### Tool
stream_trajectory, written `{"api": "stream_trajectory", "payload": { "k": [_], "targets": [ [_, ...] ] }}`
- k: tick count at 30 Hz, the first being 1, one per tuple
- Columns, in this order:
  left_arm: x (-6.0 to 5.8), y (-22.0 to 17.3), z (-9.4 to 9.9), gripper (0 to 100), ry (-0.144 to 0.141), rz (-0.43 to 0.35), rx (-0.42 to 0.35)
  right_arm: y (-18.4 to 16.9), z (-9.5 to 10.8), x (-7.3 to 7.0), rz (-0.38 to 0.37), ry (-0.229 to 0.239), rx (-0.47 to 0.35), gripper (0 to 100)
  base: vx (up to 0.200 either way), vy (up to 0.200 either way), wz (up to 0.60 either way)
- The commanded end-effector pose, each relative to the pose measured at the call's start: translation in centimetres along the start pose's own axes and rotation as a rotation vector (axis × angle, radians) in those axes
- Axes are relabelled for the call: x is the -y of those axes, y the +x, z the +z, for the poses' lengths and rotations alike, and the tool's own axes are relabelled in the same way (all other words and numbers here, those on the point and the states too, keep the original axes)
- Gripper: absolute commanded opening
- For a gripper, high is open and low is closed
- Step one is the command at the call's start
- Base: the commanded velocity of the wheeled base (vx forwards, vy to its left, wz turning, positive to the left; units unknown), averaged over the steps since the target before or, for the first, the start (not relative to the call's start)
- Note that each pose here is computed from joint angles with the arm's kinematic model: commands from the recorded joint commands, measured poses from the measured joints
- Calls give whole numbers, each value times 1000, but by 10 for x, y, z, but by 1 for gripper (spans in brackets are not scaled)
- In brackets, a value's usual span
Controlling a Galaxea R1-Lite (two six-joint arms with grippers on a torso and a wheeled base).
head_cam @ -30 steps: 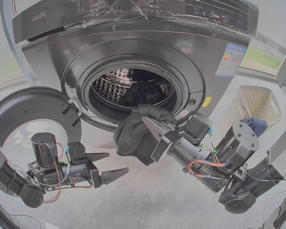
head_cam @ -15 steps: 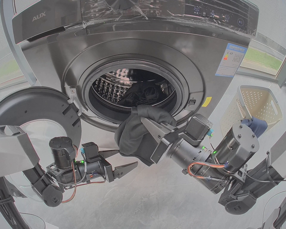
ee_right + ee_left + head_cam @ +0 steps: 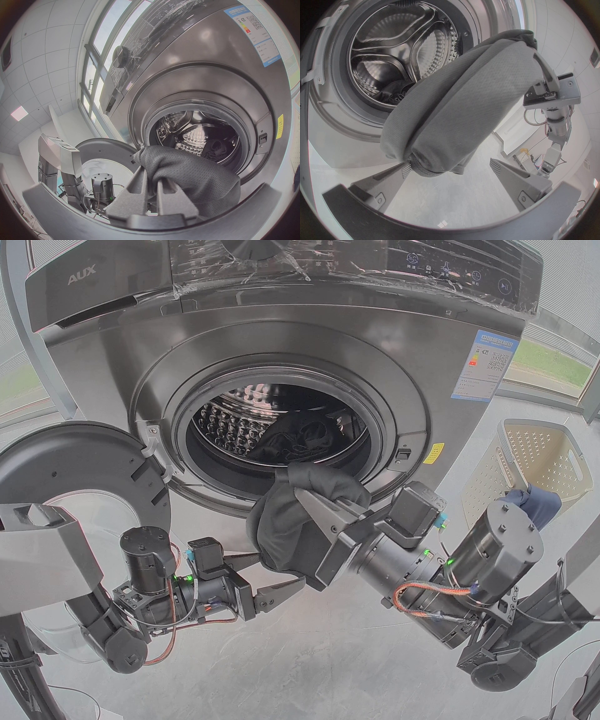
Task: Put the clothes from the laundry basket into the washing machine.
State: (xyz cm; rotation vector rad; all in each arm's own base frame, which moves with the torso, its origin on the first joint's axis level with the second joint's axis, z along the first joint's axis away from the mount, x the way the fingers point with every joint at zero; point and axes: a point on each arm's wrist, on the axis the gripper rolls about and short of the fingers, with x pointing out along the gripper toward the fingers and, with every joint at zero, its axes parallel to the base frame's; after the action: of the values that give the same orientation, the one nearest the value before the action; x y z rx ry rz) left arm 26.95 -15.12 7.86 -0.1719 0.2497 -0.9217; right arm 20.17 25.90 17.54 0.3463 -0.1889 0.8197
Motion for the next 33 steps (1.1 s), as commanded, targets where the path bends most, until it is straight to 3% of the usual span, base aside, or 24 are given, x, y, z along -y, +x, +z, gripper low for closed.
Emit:
{"api": "stream_trajectory", "payload": {
  "k": [1,5,11,15,22,33],
  "targets": [
    [14,-4,5,100,5,-34,15,1,-5,1,-4,-2,-12,0,0,0,0],
    [27,-11,7,100,8,-62,16,3,-8,3,-8,-4,-18,0,0,0,0],
    [35,-17,12,100,8,-81,29,4,-9,3,-8,-4,-19,0,0,0,0],
    [30,-13,9,100,5,-40,29,4,-9,2,-7,-5,-20,0,0,0,0],
    [10,-10,0,100,-6,35,27,3,-8,2,-6,-5,-18,0,0,0,0],
    [1,-13,-4,100,-13,78,23,2,-7,3,-9,-7,-16,0,0,0,0]
  ]
}}
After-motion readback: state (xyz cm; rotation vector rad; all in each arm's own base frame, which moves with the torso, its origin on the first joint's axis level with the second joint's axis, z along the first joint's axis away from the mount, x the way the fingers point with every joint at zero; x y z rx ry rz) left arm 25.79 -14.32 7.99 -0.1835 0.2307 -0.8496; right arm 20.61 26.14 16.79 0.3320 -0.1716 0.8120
